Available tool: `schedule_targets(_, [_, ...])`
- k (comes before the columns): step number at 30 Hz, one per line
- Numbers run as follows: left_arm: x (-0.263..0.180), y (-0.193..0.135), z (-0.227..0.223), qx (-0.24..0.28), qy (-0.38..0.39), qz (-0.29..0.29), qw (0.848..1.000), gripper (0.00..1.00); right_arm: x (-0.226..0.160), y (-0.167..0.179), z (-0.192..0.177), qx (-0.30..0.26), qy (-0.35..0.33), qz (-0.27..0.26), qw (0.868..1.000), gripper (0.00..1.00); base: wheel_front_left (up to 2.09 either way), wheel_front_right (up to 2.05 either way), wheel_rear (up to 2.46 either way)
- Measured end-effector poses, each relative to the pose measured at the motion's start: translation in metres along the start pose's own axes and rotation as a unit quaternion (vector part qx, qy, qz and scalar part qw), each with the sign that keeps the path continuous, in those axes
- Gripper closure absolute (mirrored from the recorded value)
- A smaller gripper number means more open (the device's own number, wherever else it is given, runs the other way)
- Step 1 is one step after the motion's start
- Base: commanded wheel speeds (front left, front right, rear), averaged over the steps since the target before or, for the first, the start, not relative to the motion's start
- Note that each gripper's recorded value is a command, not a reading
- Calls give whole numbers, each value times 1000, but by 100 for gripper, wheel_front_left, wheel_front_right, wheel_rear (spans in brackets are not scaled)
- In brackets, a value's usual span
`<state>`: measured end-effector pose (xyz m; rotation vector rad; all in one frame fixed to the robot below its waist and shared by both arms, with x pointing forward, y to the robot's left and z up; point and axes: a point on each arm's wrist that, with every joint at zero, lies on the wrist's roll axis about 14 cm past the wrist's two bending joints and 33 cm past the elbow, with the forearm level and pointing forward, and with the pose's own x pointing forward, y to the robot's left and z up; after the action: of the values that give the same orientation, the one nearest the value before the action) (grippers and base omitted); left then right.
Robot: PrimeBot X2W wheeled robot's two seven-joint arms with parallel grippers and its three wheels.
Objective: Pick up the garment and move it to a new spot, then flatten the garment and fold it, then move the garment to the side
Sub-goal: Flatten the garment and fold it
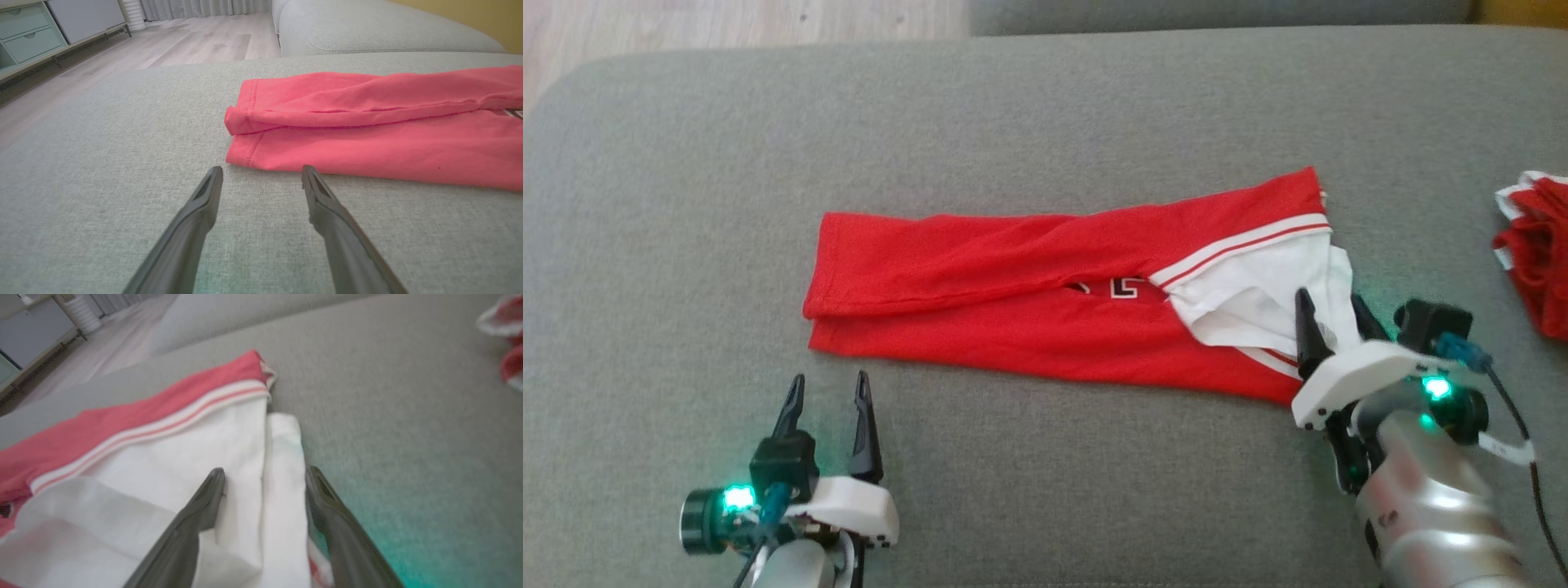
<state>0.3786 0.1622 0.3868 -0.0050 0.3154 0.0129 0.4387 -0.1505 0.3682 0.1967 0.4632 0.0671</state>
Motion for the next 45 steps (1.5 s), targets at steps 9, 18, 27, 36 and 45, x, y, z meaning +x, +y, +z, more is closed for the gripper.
schedule_targets(9, [2,4,-3,-3,5,12,1000,0,11,21,-2,33,2,32,999,0,0,0,0])
schedule_targets(18, [-1,4,1,-9,-1,12,1000,0,3,50,-14,56,20,73,996,100,0,0,0])
schedule_targets(27, [0,-21,4,-13,-4,-26,1000,0,-9,-1,6,84,-15,9,996,100,0,0,0])
schedule_targets(36, [-4,-60,5,-16,-2,-84,996,0,-23,-6,48,47,-89,23,995,100,0,0,0])
schedule_targets(45, [-24,-42,-11,-23,19,-60,998,0,-20,148,52,21,-89,227,970,100,0,0,0])
